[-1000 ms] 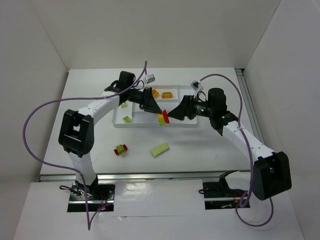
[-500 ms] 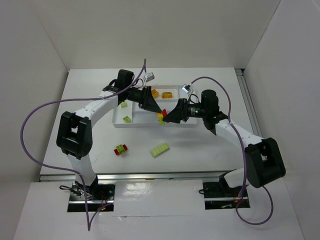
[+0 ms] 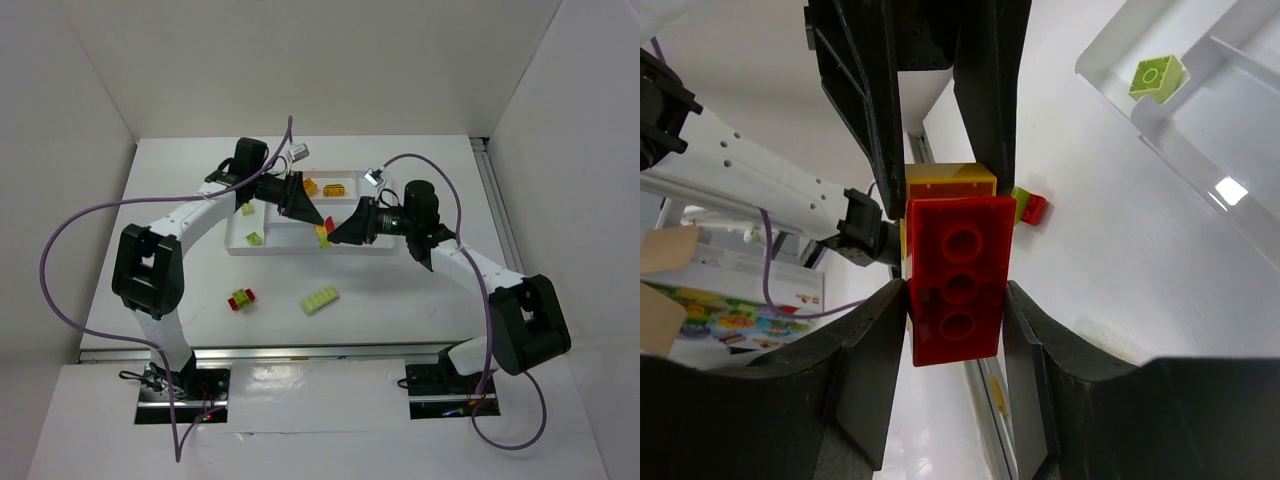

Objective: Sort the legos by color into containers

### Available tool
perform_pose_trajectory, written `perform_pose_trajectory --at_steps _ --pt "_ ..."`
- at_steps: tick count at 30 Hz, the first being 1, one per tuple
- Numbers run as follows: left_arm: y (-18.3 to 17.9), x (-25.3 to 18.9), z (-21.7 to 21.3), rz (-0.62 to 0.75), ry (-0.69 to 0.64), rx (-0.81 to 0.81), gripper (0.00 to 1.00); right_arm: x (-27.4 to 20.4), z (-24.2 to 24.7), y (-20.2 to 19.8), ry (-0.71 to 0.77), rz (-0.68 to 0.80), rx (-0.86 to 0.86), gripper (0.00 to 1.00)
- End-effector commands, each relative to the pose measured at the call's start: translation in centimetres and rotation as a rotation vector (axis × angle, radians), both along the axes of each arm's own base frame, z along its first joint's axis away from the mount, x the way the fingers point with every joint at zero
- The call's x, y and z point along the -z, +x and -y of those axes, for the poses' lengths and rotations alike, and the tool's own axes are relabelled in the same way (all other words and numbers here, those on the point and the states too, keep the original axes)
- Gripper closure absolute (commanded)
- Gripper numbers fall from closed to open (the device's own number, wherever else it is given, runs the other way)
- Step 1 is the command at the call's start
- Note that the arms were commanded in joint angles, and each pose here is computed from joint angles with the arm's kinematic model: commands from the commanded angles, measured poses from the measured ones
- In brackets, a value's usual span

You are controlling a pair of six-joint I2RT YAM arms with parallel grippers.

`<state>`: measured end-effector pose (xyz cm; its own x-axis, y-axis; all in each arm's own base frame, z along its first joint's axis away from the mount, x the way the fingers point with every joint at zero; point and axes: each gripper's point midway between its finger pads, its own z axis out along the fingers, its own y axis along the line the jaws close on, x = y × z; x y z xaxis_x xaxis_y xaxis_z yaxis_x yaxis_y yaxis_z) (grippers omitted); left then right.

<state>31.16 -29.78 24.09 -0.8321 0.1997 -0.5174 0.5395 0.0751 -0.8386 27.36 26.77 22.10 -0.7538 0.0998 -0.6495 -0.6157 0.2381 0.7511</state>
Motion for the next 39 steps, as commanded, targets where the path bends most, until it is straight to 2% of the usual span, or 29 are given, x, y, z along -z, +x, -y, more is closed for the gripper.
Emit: perform_pose_trajectory --at_steps 1,3,4,5,13,14,19,23,30,34,36,38,39 --pt "-0.9 -1.9 0.2 0.063 -0.05 0.05 1.0 -1.1 0.3 -0.2 0.022 0.069 -0.001 0.51" --pt "-1.1 -2.0 0.1 0.061 -0.055 0.057 1.0 -1.2 0.6 -0.1 0.028 0.071 0.009 0.51" --pt "-1.1 -2.0 0.1 0.061 -0.055 0.057 1.0 -1.4 0.6 -0.1 0.031 0.08 0.009 0.61" --pt "-1.1 -2.0 0.1 0.061 -0.055 0.057 1.0 -1.4 0.5 -0.1 0.033 0.071 0.01 0.64" --pt "-0.2 -1.9 -0.7 0.054 -0.046 0.022 1.0 -1.3 1.2 0.0 0.04 0.064 0.032 0.67" --pt "0.2 -1.9 -1.1 0.055 -0.046 0.009 1.0 -0.7 1.3 0.0 0.034 0.051 0.041 0.72" --pt "1.4 -1.7 -2.1 0.059 -0.033 -0.039 1.0 -0.5 2.7 0.8 0.027 0.047 0.136 0.79" --pt "2.1 -0.8 -2.8 0.045 -0.012 -0.079 1.0 0.4 3.9 2.4 0.024 -0.004 0.248 0.79" --pt "3.4 0.3 -3.1 -0.002 0.031 -0.156 1.0 0.3 3.2 4.2 0.016 -0.014 0.281 0.79" --pt "5.1 1.3 -3.4 -0.019 0.133 -0.259 1.0 0.9 4.7 6.3 -0.118 0.002 0.402 0.79" --pt "7.5 3.3 -4.1 -0.04 0.245 -0.382 1.0 0.6 5.6 6.8 -0.161 0.019 0.462 0.79" --pt "10.1 3.5 -4.8 -0.046 0.327 -0.497 1.0 0.6 7.2 7.5 -0.22 0.03 0.559 0.79" --pt "11.8 5.5 -5.6 -0.06 0.408 -0.583 1.0 0.2 7.9 8.0 -0.24 0.043 0.607 0.79"
